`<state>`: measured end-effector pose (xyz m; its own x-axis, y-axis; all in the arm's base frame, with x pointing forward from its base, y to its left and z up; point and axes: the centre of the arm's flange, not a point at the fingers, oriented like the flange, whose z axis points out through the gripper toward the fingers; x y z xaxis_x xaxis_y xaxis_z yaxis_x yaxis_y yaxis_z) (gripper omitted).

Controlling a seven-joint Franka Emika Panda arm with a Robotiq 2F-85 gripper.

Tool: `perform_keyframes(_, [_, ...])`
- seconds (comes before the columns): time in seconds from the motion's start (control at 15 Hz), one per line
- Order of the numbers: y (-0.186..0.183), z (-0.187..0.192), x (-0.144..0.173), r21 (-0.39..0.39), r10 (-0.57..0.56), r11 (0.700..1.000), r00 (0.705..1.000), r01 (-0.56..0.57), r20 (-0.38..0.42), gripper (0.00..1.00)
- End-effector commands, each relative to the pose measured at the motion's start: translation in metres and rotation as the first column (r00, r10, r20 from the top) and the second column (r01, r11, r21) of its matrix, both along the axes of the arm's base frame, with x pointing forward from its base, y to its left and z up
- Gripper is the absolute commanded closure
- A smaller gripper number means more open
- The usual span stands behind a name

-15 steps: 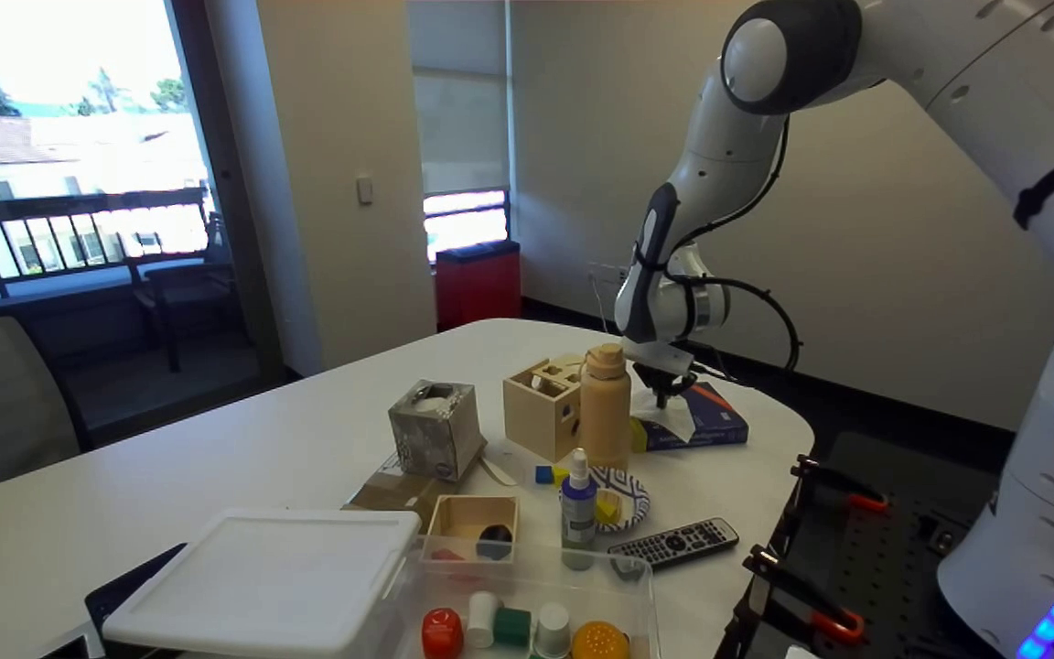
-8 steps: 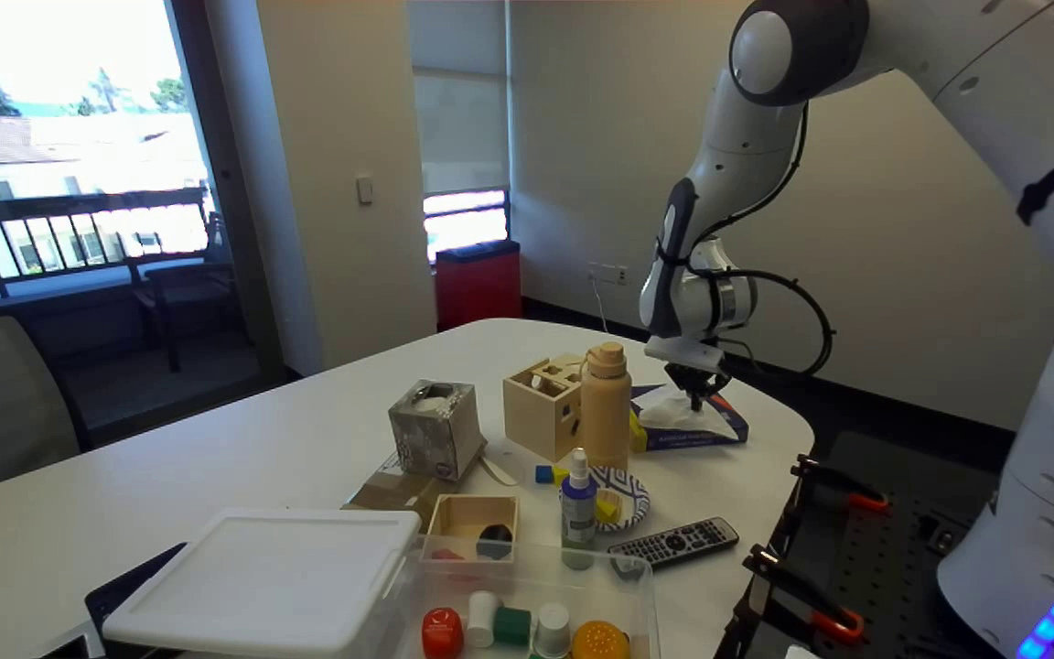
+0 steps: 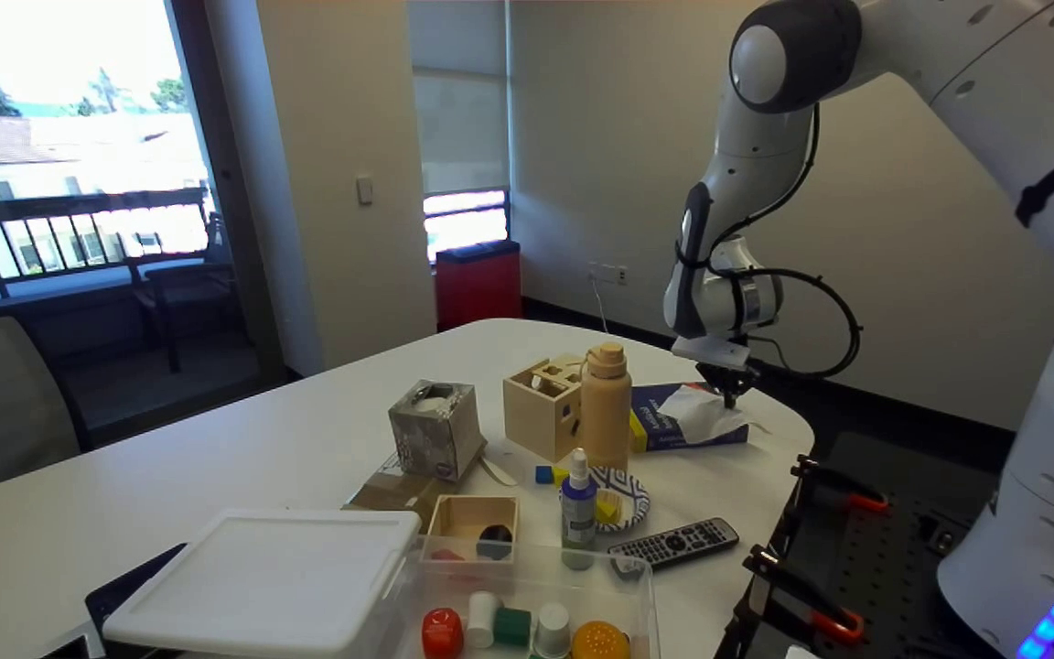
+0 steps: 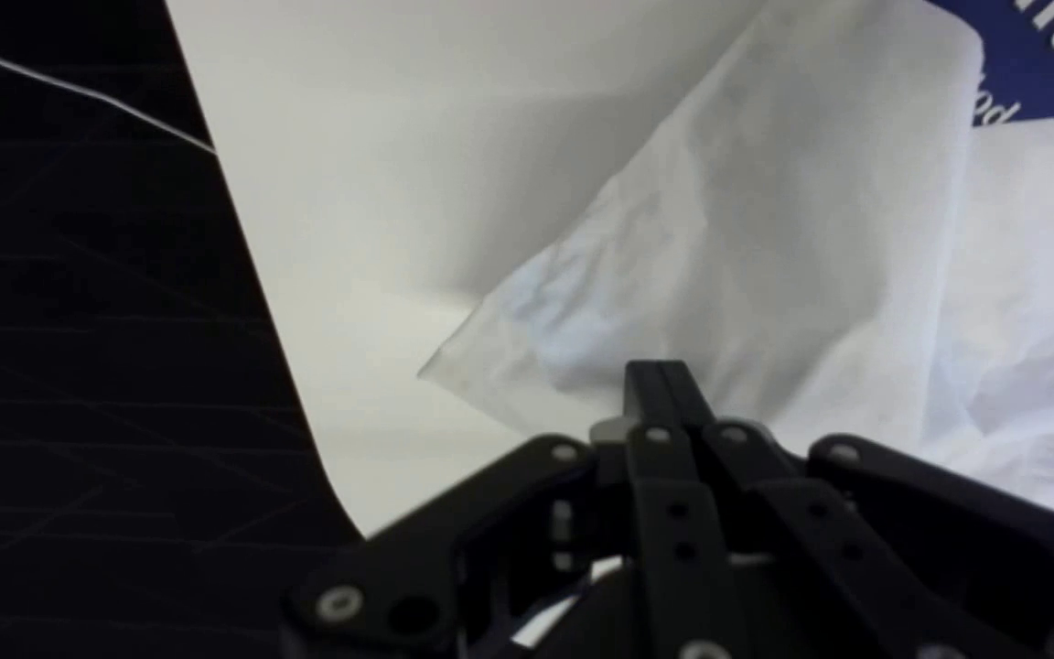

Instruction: Use the paper towel to clean the book

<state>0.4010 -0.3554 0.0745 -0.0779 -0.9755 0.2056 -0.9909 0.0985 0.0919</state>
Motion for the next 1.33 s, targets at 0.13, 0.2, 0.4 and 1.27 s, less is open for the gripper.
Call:
perform_keyframes(0.13, [-0.013,0.024,0.005,-0.101,-0.047,0.994,0.999,0.047,0.003,1.00])
perform_keyframes(0.2, [-0.014,0.023,0.011,-0.112,-0.042,0.993,0.999,0.043,0.010,1.00])
perform_keyframes(0.4, [-0.011,0.014,0.035,-0.117,-0.022,0.993,0.999,0.027,0.041,1.00])
perform_keyframes(1.27, [0.021,-0.006,0.131,-0.047,0.111,0.993,0.980,-0.105,0.163,1.00])
